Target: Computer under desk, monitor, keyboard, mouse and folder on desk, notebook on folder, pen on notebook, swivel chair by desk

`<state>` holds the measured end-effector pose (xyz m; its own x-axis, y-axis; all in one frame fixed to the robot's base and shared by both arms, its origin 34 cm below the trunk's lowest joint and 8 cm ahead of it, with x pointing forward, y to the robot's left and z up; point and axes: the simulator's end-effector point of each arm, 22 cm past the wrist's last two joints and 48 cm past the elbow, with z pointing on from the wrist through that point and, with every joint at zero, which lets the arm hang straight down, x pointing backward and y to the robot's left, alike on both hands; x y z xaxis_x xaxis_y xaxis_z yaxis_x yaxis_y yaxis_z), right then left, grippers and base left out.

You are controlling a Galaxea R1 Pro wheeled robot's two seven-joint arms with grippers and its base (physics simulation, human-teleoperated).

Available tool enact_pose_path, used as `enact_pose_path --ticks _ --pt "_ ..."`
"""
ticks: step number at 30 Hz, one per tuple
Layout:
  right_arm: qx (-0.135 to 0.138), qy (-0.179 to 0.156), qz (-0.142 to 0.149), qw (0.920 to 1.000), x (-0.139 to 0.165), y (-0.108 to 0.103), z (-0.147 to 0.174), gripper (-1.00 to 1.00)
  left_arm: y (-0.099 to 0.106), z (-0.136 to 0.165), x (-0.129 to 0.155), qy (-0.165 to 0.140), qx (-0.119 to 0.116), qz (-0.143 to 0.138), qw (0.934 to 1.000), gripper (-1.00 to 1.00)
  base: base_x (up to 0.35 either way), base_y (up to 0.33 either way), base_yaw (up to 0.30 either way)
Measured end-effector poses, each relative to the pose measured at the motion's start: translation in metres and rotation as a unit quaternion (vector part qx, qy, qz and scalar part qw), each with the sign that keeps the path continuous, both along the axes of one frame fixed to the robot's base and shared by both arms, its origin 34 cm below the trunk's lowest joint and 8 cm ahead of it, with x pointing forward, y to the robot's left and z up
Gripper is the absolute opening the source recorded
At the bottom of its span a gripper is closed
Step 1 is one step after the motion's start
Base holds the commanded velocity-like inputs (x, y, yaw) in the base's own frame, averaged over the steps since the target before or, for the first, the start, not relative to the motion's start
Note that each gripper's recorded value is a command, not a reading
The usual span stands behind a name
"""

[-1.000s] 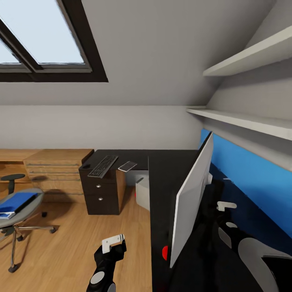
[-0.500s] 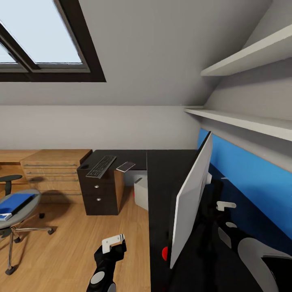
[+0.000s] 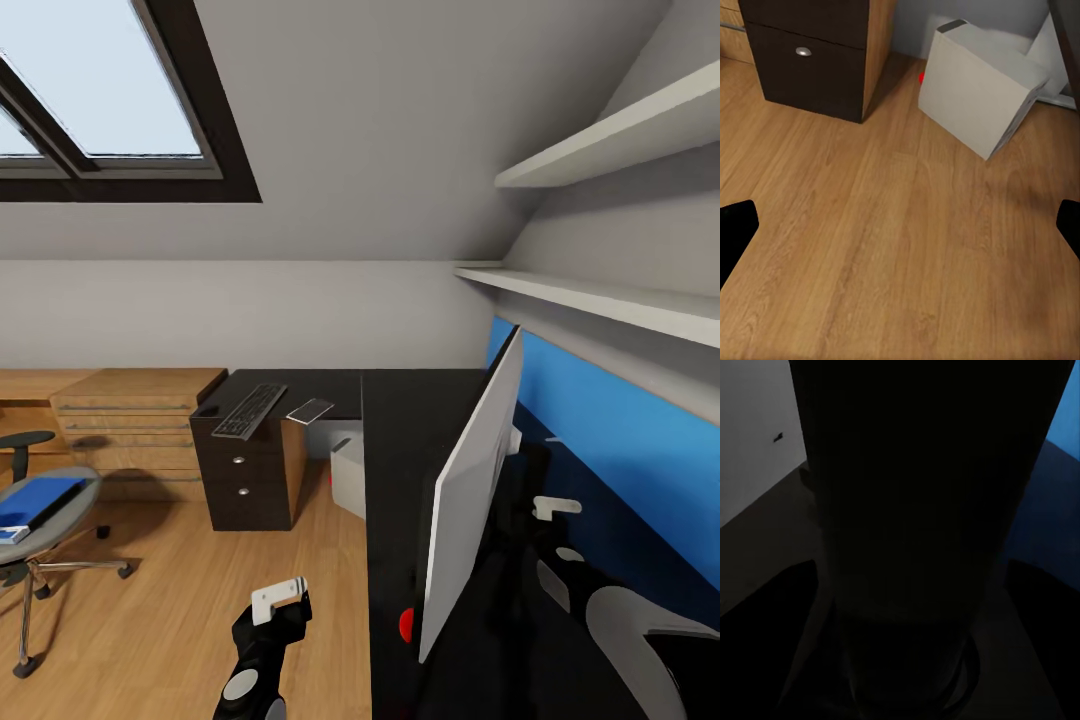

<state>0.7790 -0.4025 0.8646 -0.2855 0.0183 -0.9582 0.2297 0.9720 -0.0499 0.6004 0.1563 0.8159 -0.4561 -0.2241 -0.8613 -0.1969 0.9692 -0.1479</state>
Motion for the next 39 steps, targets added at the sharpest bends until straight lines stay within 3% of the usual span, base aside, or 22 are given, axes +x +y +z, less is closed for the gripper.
enact_pose_path --ticks 7,25,39 --pt "-0.001 0.0 0.002 1.0 0.0001 0.0007 -0.0001 -1.0 0.0 -0.0001 -0.0001 0.0 0.0 0.0 1.0 1.0 0.0 -0.093 0.0" --pt "0.0 0.0 -0.002 1.0 -0.0003 -0.0018 0.0002 -1.0 -0.0003 0.0 0.0 0.0 0.0 0.0 1.0 1.0 0.0 -0.295 0.0" --pt "0.003 0.002 -0.009 0.9999 -0.0016 -0.0044 -0.0014 -1.0 -0.0002 0.0 0.0 0.0 0.0 0.0 1.0 1.0 0.0 -0.124 0.0"
